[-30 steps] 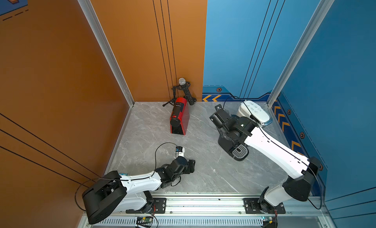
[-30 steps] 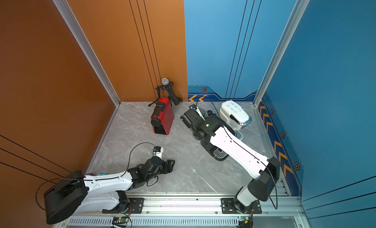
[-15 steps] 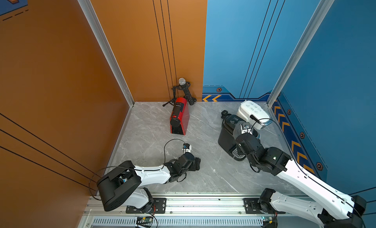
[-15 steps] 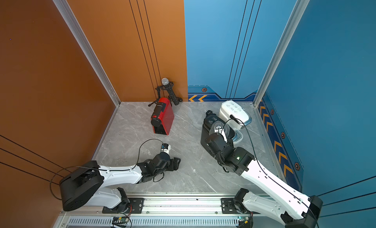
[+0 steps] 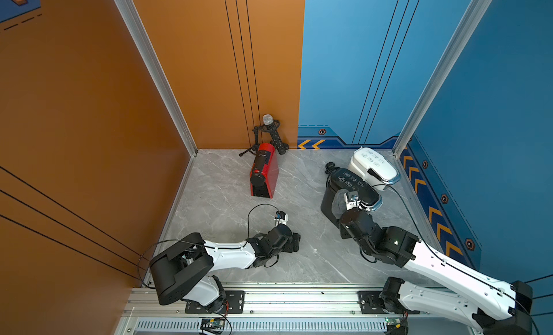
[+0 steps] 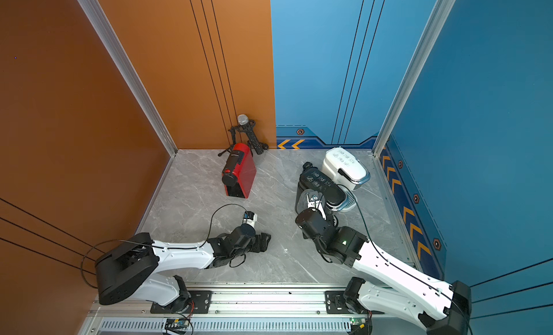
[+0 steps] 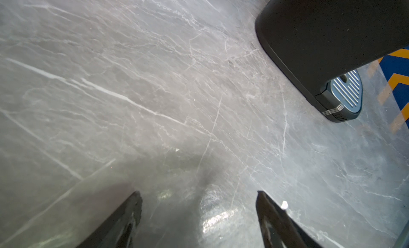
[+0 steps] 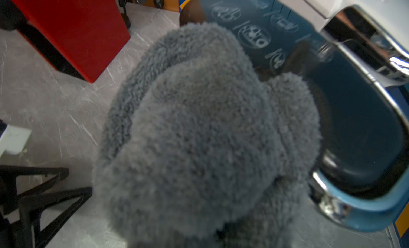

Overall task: Wipe the surface of a coffee machine
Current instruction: Wipe the dirt from the surface of the coffee machine.

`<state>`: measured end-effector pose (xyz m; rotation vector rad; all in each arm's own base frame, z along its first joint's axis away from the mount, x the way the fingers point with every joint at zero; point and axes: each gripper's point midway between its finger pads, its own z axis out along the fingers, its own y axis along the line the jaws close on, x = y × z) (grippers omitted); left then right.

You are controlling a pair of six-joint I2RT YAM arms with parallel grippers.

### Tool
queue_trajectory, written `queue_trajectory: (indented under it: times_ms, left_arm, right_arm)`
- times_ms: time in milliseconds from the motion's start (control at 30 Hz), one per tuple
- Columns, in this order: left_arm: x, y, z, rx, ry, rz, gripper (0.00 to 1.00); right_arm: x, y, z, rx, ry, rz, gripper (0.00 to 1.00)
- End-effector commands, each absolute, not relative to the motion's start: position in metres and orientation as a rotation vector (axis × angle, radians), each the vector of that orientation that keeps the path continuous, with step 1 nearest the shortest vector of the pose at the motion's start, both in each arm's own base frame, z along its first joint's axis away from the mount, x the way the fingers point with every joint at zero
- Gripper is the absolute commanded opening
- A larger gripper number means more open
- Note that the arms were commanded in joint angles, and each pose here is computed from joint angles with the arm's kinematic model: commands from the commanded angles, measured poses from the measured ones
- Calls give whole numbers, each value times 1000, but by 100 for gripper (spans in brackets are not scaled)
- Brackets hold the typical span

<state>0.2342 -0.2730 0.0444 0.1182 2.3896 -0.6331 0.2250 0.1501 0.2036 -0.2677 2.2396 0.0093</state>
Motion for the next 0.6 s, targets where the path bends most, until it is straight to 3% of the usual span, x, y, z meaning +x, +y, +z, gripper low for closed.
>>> queue_trajectory:
  times_ms: [0,200,433,567]
  left_arm:
    - [235,-283,45,164,2395,-641,82]
    - [236,-297,45,189,2397,-672,82]
    - [234,-298,46,203,2396,-679,82]
    - [234,-295,47,194,2391,-673,82]
  right_arm:
    - [206,137,192,-319,2340,-23,12]
    - [199,121,135,-192,2476,-93,10]
    - [209,107,84,125,2579,147,8]
    - [218,105,72,155,2582,190,8]
